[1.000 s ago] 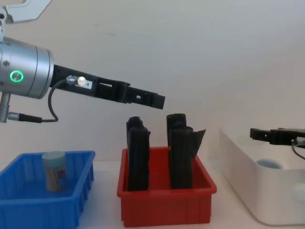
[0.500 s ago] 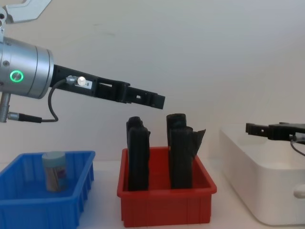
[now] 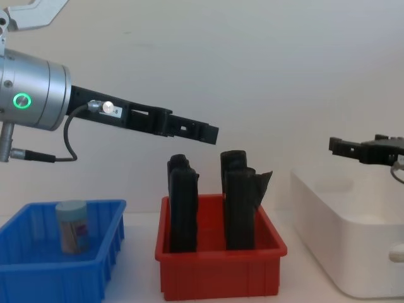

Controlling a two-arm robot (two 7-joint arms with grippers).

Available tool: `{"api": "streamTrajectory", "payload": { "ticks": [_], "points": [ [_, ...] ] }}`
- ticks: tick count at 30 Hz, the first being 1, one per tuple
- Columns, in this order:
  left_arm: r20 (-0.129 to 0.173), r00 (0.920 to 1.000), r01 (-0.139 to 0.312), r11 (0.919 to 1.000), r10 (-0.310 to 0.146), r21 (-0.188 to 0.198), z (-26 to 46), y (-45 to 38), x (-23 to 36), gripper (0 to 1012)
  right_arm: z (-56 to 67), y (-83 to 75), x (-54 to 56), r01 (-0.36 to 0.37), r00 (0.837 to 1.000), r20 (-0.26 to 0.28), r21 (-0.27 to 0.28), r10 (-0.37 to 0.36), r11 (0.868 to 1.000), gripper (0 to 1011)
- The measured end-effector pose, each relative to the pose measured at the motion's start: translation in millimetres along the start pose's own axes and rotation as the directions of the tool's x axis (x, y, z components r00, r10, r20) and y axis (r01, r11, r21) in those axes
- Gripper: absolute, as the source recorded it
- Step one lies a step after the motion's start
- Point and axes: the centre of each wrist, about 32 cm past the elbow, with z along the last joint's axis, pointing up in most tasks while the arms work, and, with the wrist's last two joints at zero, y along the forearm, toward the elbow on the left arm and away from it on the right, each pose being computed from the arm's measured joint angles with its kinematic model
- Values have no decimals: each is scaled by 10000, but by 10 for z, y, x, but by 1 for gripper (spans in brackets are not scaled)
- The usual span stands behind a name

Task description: Pick the cotton swabs from the blue box and place them into the white box.

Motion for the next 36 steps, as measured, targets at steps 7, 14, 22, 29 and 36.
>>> {"api": "streamTrajectory", "payload": {
  "ticks": [7, 14, 22, 29, 36],
  "points": [
    [0, 10000, 0, 10000, 0, 1, 0, 0, 0, 1004, 23, -29, -12, 2, 10000, 99, 247, -4, 9997, 1001],
    [55, 9999, -106, 9999, 107, -36, -30, -12, -16, 1004, 14, -64, -27, 14, 9999, 120, 254, -17, 9997, 1002],
    [457, 9954, -829, 9961, 843, -318, -187, -82, -122, 1004, -17, -207, -97, 30, 9998, 218, 217, -35, 9998, 1002],
    [790, 9845, -1512, 9861, 1564, -685, -340, -141, -232, 1004, -45, -397, -197, 34, 9995, 326, 177, -39, 9998, 1002],
    [1013, 9713, -2046, 9731, 2152, -1061, -473, -190, -335, 1004, -57, -572, -294, 33, 9991, 414, 153, -39, 9999, 1002]
  ]
}}
